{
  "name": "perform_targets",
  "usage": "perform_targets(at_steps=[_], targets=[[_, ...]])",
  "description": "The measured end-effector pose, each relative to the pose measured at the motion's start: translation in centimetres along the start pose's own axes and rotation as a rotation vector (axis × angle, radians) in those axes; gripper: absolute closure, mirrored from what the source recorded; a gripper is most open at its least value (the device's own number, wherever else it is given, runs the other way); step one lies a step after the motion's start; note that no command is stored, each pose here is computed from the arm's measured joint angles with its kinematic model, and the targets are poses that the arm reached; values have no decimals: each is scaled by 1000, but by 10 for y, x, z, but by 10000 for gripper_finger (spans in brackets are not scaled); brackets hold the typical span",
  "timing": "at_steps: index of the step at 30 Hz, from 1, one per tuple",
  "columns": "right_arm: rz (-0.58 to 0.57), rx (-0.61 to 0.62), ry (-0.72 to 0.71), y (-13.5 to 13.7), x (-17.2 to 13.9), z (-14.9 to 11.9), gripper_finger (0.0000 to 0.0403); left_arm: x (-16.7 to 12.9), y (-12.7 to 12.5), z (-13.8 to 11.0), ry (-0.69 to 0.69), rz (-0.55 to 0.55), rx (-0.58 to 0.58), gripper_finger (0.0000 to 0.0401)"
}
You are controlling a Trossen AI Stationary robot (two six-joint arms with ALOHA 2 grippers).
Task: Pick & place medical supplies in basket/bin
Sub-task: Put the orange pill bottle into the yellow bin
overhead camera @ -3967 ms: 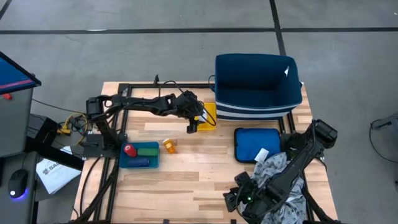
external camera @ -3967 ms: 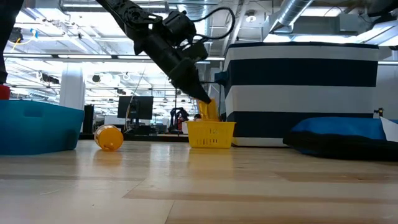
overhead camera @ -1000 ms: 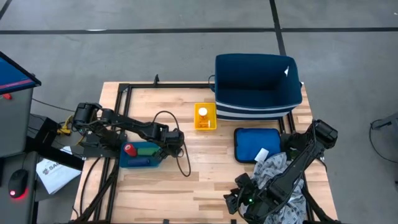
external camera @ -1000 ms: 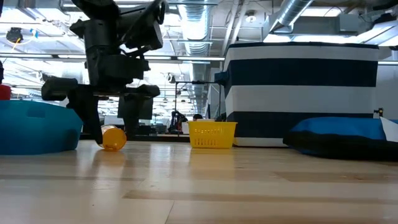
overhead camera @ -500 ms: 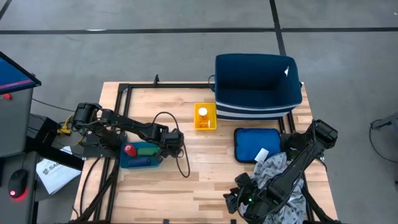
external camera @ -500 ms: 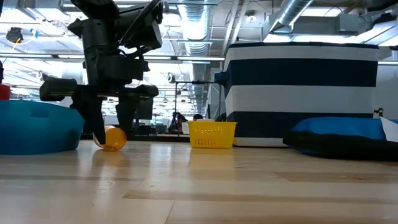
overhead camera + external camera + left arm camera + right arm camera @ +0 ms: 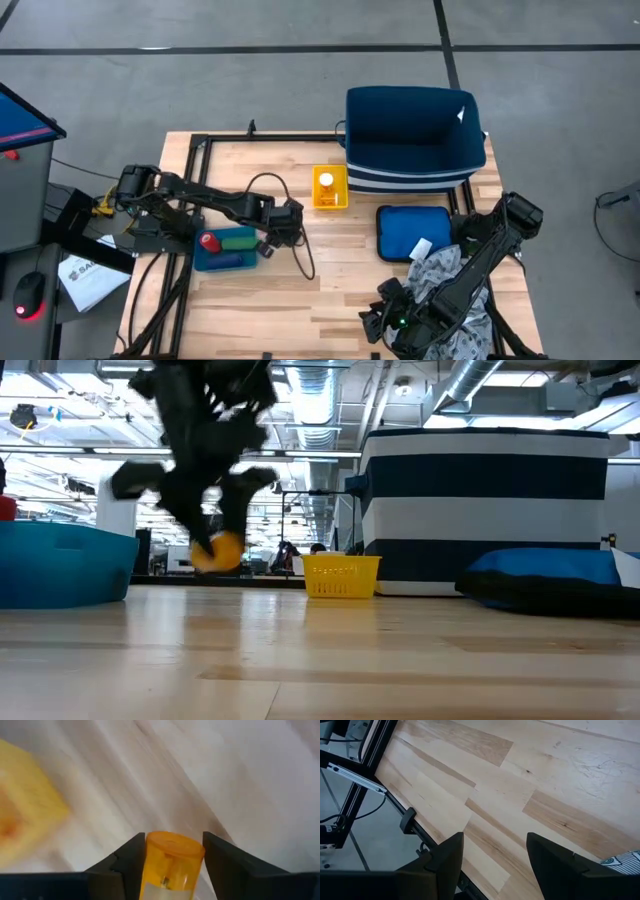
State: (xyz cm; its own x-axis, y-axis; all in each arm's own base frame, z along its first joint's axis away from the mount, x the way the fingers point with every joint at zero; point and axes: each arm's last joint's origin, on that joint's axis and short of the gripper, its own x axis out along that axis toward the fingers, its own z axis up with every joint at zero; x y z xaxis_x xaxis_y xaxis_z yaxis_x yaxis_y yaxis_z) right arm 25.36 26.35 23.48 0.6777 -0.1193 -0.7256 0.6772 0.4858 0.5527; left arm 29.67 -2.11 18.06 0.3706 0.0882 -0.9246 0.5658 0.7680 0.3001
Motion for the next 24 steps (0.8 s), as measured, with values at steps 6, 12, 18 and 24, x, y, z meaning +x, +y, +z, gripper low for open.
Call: perform_targets(at_steps=[6,12,18,24], targets=[[-1,0,-1,0,0,0,189,-39,30,15,-163,178,-81,231],[-5,-3,-2,-1,0,0,189,-60,85,6,-494,337,-524,231],[-12,10,-4,-1,0,0,189,-50,131,-10,-772,318,-823,231],[-18,22,-6,-2,0,1,189,-23,148,-6,-954,241,-1027,231]])
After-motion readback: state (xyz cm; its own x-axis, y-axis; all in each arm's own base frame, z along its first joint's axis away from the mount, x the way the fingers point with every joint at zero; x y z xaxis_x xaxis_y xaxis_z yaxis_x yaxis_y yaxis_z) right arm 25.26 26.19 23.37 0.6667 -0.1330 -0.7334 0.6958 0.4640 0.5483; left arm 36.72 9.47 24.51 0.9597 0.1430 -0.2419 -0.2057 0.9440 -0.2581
